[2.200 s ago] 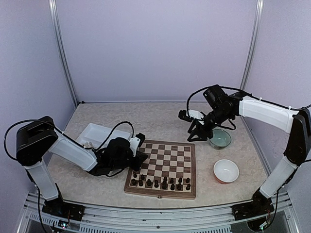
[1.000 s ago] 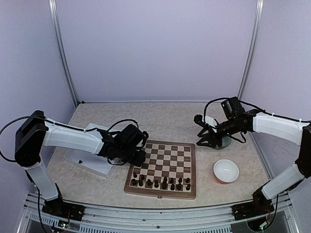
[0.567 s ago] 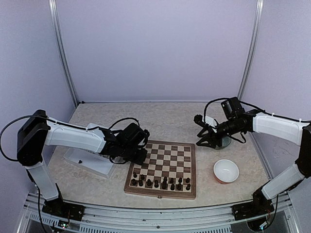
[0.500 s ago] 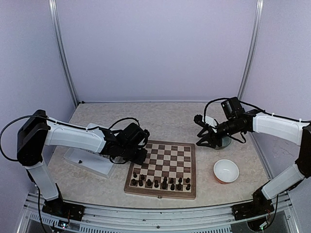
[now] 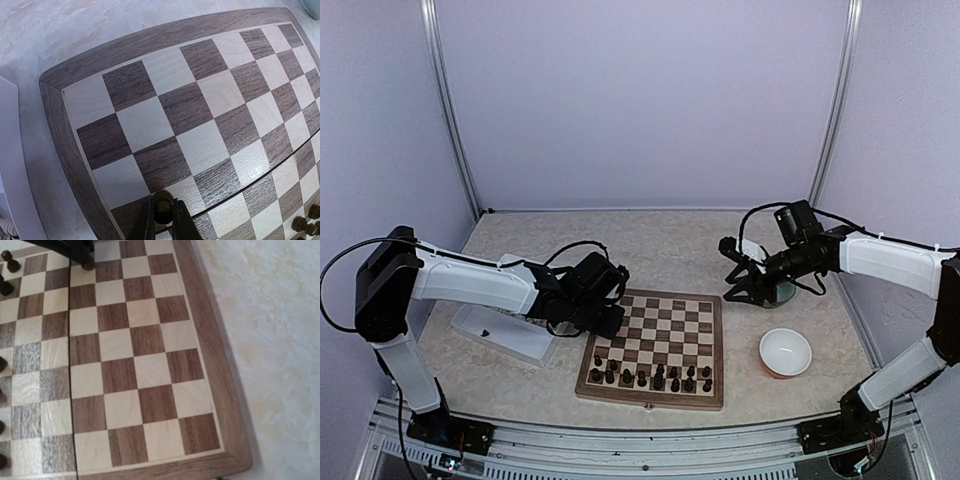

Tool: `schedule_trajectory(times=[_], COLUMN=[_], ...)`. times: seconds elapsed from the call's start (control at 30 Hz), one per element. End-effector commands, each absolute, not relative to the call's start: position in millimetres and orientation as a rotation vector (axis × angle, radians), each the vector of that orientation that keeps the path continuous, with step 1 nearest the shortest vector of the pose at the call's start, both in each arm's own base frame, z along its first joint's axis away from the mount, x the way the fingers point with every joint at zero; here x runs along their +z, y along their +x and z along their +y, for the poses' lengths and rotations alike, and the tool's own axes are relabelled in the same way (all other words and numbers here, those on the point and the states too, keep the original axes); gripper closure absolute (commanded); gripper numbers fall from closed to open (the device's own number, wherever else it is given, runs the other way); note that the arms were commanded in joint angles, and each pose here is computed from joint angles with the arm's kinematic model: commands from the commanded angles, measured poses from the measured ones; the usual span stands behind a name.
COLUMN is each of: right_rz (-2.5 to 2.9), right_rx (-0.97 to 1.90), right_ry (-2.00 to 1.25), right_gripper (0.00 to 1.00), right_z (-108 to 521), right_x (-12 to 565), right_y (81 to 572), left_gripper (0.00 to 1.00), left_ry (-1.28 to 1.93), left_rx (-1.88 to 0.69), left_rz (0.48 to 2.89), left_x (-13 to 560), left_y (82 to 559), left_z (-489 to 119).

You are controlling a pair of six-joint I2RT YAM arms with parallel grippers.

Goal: Set up the chess pieces on the board
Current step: Pick up the pawn from the chessboard, then place the pawn at e7.

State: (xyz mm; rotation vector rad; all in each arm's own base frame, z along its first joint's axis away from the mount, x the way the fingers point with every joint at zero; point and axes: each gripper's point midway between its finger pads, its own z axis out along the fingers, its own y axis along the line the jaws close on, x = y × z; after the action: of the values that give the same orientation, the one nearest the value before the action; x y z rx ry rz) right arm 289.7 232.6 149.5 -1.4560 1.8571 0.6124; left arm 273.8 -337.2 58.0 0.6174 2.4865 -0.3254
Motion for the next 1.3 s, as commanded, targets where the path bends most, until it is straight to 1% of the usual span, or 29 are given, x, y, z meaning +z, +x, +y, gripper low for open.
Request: schedule_trajectory(times=[0.0, 0.13, 0.27, 0.37, 0.5, 0.73, 0.9, 1.27], right_rz=[1.869, 1.870, 1.873, 1.877, 1.879, 1.879, 1.878, 1.887], right_rx=[0.633, 0.635, 0.635, 0.637, 0.642, 0.643, 0.637, 0.639], right_ry=[-1.455, -1.456, -1.458, -1.458, -1.459, -1.461, -1.463, -1.471], right_gripper=[0.53, 0.53, 0.53, 0.53, 0.53, 0.53, 0.53, 0.53], right_z=[230.5, 230.4, 230.5, 230.7, 230.9, 230.6, 230.0, 229.5], right_x=[143.4, 142.7, 141.1, 140.3, 139.6, 139.9, 139.6, 135.3], right_y=[288.4, 287.8, 288.4, 289.1, 288.4, 287.6, 287.3, 286.7], left_gripper=[0.94, 0.94, 0.94, 0.94, 0.94, 0.94, 0.94, 0.94], left_ry=[0.635, 0.726, 0.873, 0.934, 0.995, 1.047, 1.092, 1.135], left_rx=[-0.318, -0.373, -0.472, -0.531, -0.547, -0.520, -0.548, -0.515], left_rz=[2.460, 2.426, 2.388, 2.394, 2.413, 2.435, 2.453, 2.496], left_x=[65.7, 83.0, 98.4, 98.5, 89.5, 77.1, 71.2, 53.9], left_y=[274.8, 256.5, 225.4, 209.6, 196.4, 191.0, 185.2, 180.6], left_z=[-343.8, -359.0, -379.7, -386.6, -390.5, -398.7, -405.2, -404.9])
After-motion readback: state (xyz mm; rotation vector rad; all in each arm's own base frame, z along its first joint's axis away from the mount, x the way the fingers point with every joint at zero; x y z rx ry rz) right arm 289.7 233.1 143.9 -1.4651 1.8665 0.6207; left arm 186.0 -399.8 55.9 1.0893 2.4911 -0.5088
